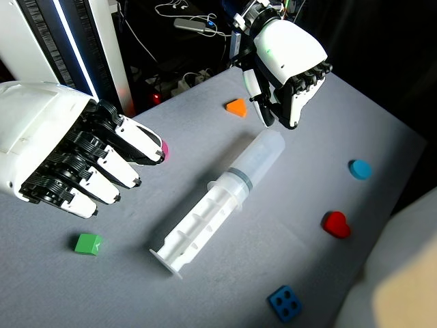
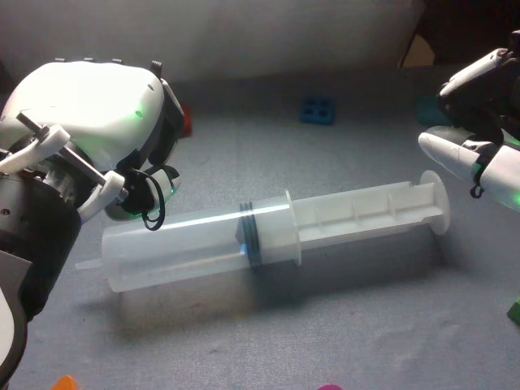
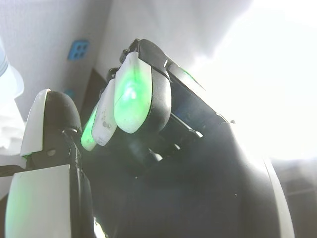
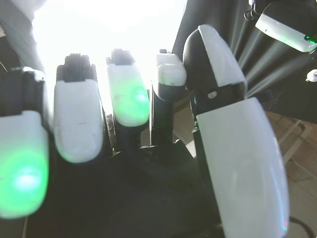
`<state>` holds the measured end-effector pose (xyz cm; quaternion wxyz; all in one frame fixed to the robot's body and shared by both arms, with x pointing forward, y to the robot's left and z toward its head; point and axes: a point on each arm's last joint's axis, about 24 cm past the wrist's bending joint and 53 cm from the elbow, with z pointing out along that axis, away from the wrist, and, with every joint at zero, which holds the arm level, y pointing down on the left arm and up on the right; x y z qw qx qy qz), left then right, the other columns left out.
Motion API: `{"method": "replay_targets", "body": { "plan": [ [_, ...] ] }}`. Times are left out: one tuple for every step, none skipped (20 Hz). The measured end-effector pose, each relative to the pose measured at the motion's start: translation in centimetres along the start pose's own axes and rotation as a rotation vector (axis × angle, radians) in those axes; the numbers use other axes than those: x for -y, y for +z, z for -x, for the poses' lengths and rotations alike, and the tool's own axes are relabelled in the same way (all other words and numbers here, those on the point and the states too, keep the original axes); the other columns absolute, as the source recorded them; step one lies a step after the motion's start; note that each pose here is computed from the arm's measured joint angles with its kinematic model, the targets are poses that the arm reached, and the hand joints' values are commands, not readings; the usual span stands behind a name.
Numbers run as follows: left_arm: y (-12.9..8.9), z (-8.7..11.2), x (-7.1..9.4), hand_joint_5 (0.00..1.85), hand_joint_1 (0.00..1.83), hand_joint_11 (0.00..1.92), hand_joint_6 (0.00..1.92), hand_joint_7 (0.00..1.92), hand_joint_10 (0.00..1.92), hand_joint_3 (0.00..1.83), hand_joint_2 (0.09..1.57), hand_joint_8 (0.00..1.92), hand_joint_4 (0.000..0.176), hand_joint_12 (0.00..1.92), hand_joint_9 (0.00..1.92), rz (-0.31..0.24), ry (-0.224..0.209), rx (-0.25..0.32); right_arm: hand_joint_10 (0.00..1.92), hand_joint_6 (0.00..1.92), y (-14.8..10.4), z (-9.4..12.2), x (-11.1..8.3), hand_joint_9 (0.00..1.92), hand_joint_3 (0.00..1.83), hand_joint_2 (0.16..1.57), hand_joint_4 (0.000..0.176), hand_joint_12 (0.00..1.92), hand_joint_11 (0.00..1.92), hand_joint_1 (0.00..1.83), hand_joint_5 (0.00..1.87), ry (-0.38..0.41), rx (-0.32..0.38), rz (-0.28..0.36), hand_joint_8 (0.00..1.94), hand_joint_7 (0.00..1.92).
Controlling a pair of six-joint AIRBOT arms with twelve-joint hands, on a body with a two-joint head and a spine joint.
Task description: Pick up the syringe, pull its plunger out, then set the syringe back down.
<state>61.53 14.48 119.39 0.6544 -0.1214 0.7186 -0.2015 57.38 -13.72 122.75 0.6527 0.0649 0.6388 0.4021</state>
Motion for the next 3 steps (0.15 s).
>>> {"method": "replay_targets", "body": {
  "plan": [
    [0.0,0.0,0.0,1.3,0.99,1.59,1.92,1.44,1.92,0.0,1.29,1.92,0.176,1.92,1.52,0.0,0.0,0.0,1.92,1.92,-0.01,-0.01,0.01,1.62,0.0,1.39,0.176,1.92,1.78,0.75,1.26,0.0,0.0,0.0,1.94,1.46],
    [0.0,0.0,0.0,1.3,0.99,1.59,1.92,1.44,1.92,0.0,1.29,1.92,0.176,1.92,1.52,0.0,0.0,0.0,1.92,1.92,-0.01,-0.01,0.01,1.61,0.0,1.39,0.176,1.92,1.77,0.76,1.26,0.0,0.0,0.0,1.94,1.46],
    [0.0,0.0,0.0,1.3,0.98,1.59,1.92,1.44,1.92,0.0,1.29,1.92,0.176,1.92,1.52,0.0,0.0,0.0,1.92,1.92,-0.01,-0.01,0.01,1.61,0.0,1.39,0.176,1.92,1.77,0.77,1.26,0.0,0.0,0.0,1.94,1.46]
  ]
}}
